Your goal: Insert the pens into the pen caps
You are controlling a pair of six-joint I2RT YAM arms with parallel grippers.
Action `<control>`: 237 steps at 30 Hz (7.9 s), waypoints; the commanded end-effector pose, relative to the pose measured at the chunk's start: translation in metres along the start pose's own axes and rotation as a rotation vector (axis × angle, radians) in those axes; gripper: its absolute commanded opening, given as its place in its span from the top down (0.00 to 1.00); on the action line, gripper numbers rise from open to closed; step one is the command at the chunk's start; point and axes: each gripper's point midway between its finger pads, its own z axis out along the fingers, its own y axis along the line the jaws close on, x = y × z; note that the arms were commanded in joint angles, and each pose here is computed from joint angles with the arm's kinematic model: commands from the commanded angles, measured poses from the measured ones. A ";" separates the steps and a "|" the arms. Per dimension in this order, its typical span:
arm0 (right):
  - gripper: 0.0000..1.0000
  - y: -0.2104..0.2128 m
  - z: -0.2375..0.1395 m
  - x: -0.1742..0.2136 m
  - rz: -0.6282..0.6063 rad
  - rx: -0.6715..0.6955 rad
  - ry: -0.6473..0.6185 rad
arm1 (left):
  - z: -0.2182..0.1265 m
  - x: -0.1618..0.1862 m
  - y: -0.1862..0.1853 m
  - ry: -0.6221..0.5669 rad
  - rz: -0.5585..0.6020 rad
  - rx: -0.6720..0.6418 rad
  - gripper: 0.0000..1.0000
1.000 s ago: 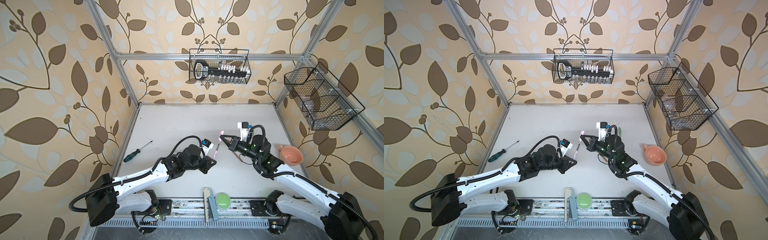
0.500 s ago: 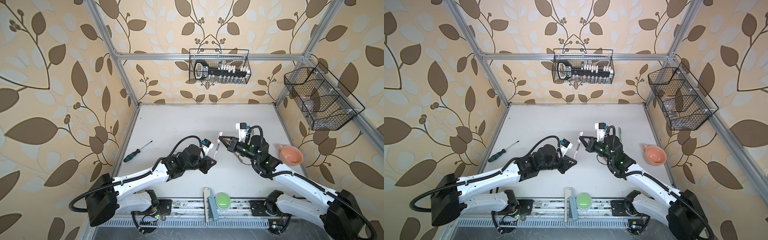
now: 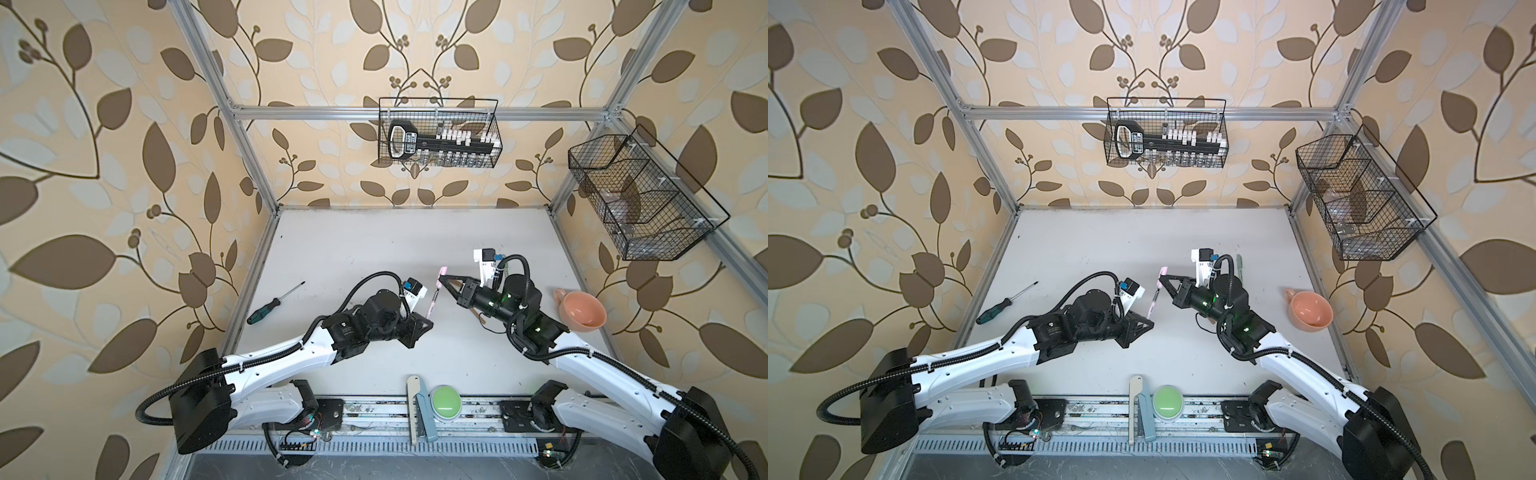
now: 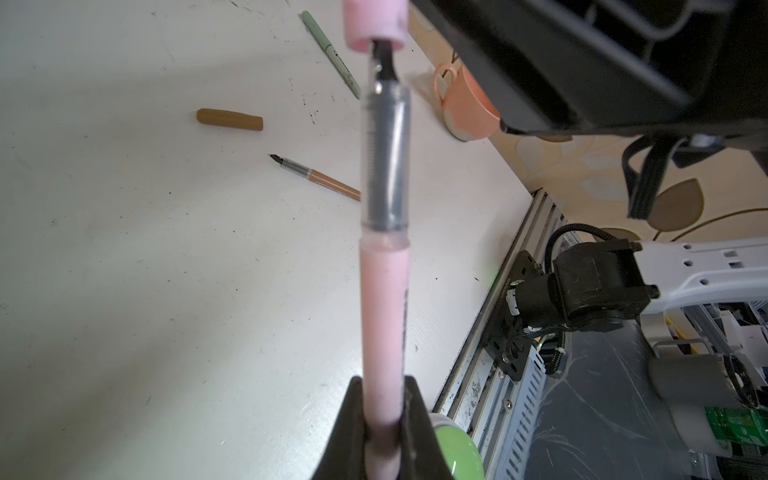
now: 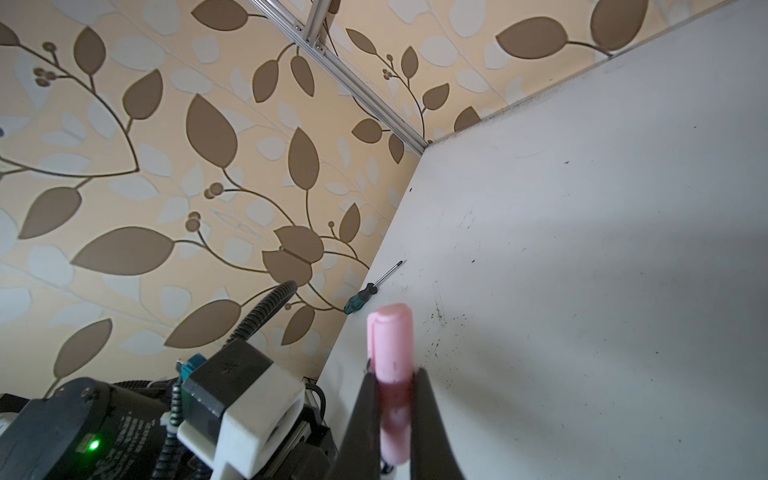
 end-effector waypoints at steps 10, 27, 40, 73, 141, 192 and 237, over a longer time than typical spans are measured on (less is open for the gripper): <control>0.98 0.003 0.006 0.017 0.026 -0.025 0.021 | -0.006 -0.014 -0.009 -0.056 0.054 0.018 0.97; 0.98 -0.002 -0.004 0.024 0.014 0.003 0.033 | -0.021 -0.023 -0.007 -0.128 0.064 -0.011 0.98; 0.98 0.000 -0.002 0.026 0.011 -0.008 0.034 | -0.025 -0.028 -0.011 -0.149 0.072 0.002 0.99; 0.46 0.031 -0.024 -0.018 -0.136 -0.069 0.126 | -0.032 -0.039 -0.023 -0.165 0.100 0.030 1.00; 1.00 0.049 0.007 0.010 -0.180 -0.158 0.294 | -0.043 -0.078 -0.023 -0.280 0.141 -0.047 1.00; 1.00 0.014 0.006 0.129 -0.027 -0.126 0.583 | -0.119 -0.189 -0.038 -0.693 0.285 -0.079 1.00; 0.50 0.071 0.028 0.005 -0.230 -0.218 0.252 | -0.038 -0.073 -0.011 -0.313 0.019 0.080 1.00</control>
